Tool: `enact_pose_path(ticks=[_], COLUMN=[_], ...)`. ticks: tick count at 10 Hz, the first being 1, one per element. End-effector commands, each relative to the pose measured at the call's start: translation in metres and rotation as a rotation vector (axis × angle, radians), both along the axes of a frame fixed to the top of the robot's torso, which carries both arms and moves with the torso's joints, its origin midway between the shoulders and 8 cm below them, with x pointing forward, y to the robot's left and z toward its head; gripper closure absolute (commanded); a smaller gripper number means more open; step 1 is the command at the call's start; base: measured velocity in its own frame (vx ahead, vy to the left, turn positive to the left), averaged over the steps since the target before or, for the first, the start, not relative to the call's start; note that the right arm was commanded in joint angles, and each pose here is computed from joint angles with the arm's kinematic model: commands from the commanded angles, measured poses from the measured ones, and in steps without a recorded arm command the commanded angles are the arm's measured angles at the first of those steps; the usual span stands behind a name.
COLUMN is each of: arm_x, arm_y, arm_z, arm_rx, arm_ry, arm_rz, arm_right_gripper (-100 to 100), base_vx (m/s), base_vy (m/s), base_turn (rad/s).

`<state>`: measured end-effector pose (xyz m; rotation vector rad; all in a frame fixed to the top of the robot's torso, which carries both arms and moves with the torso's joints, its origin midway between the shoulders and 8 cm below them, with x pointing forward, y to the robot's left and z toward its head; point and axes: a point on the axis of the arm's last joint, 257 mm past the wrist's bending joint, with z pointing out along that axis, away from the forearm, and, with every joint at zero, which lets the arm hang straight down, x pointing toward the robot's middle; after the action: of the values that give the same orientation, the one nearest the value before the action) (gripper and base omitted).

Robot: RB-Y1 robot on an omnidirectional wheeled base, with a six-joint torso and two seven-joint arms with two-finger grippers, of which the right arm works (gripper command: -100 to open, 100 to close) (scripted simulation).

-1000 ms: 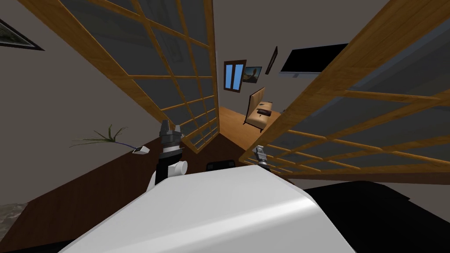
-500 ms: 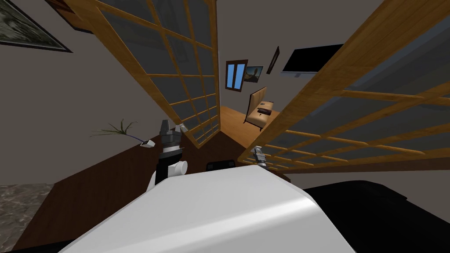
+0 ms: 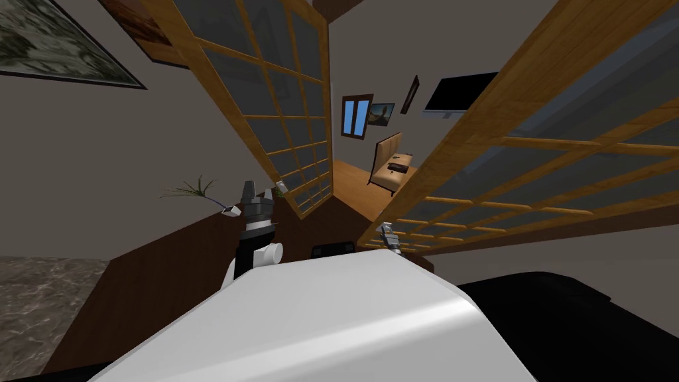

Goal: Pull the door open

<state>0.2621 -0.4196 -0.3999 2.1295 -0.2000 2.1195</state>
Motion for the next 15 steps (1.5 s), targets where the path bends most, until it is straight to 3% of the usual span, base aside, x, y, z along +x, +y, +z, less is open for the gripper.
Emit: enact_pose_path(ticks=[1, 9, 15], arm_x=[-0.002, -0.016, -0.017], arm_y=[0.002, 0.015, 0.015], arm_z=[0.000, 0.002, 0.001], arm_rx=[-0.001, -0.002, -0.002], arm_ry=[-0.001, -0.005, -0.004], arm_rz=[0.017, 0.113, 0.148], arm_right_gripper=[100, 100, 100], base_vx=[-0.143, -0.229, -0.183], base_vy=[-0.005, -0.028, -0.024], base_turn=[0.090, 0.107, 0.111])
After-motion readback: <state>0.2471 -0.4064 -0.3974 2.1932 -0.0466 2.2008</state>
